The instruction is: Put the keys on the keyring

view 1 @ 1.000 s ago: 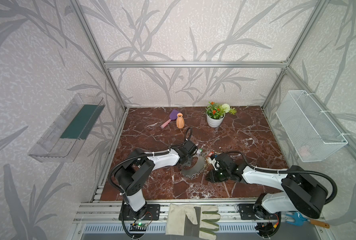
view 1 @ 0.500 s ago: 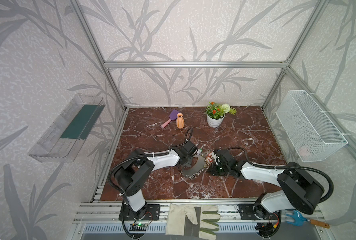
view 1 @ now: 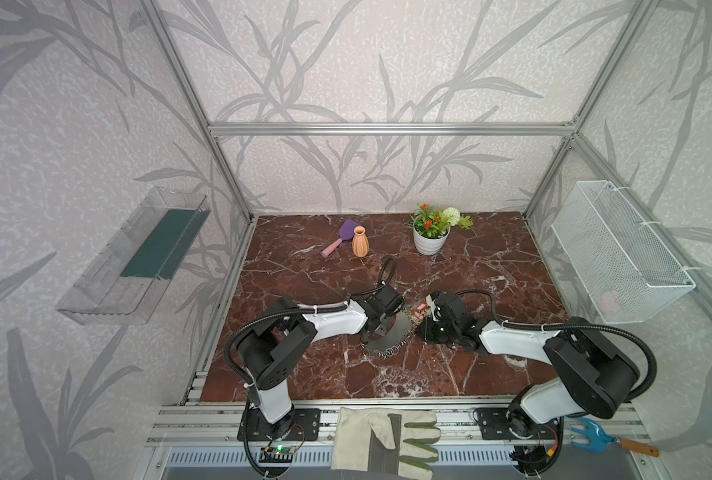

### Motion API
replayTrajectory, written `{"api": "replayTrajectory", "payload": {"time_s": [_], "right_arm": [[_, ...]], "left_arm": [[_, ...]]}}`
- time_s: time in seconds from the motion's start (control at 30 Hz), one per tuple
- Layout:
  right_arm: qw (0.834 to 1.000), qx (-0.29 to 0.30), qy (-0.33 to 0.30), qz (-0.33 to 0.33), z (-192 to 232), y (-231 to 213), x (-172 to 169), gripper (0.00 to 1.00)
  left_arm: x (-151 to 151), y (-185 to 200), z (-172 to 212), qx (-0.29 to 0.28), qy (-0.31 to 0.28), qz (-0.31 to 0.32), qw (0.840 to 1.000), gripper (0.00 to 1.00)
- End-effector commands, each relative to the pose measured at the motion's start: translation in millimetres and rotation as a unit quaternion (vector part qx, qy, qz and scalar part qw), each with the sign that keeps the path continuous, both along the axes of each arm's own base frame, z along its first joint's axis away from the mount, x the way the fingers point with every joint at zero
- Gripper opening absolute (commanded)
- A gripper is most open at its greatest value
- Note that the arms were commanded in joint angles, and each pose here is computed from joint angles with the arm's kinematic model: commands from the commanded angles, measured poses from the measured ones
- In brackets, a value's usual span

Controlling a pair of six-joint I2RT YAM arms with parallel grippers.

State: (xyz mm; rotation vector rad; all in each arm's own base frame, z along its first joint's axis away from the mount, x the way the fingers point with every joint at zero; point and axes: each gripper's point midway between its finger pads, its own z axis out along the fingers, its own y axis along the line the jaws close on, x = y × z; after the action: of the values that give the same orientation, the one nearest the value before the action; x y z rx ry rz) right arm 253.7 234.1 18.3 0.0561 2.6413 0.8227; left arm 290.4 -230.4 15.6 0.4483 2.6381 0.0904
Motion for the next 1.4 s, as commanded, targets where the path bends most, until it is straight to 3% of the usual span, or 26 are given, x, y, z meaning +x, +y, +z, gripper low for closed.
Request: {"api": "replayTrajectory", "payload": {"time_s": [0.0,0.37,0.57,0.73,1.0,1.37], "right_arm": [[0.999,-0.025,0.007,-0.036,-16,-15,5,0.15],[0.996,-0.035,-0.029,-0.073,-1,-32,16,0.20],[0.998,-0.024,-0.051,-0.031,28,-33,0,0.22],[0.997,-0.016,-0.059,0.042,45,-11,-22,0.21],[0.996,0.023,-0.017,0.088,23,29,-36,0.15],[0.996,0.021,-0.022,0.083,14,32,-31,0.15]], "left_arm": [[-43,40,-47,0.088,0.096,-0.011,0.991,0.47],[-44,39,-45,0.079,0.095,-0.011,0.992,0.47],[-46,37,-42,0.068,0.094,-0.011,0.993,0.47],[-46,37,-41,0.064,0.094,-0.011,0.993,0.47],[-48,36,-43,0.061,0.097,-0.013,0.993,0.47],[-49,34,-43,0.054,0.099,-0.016,0.994,0.47]]}}
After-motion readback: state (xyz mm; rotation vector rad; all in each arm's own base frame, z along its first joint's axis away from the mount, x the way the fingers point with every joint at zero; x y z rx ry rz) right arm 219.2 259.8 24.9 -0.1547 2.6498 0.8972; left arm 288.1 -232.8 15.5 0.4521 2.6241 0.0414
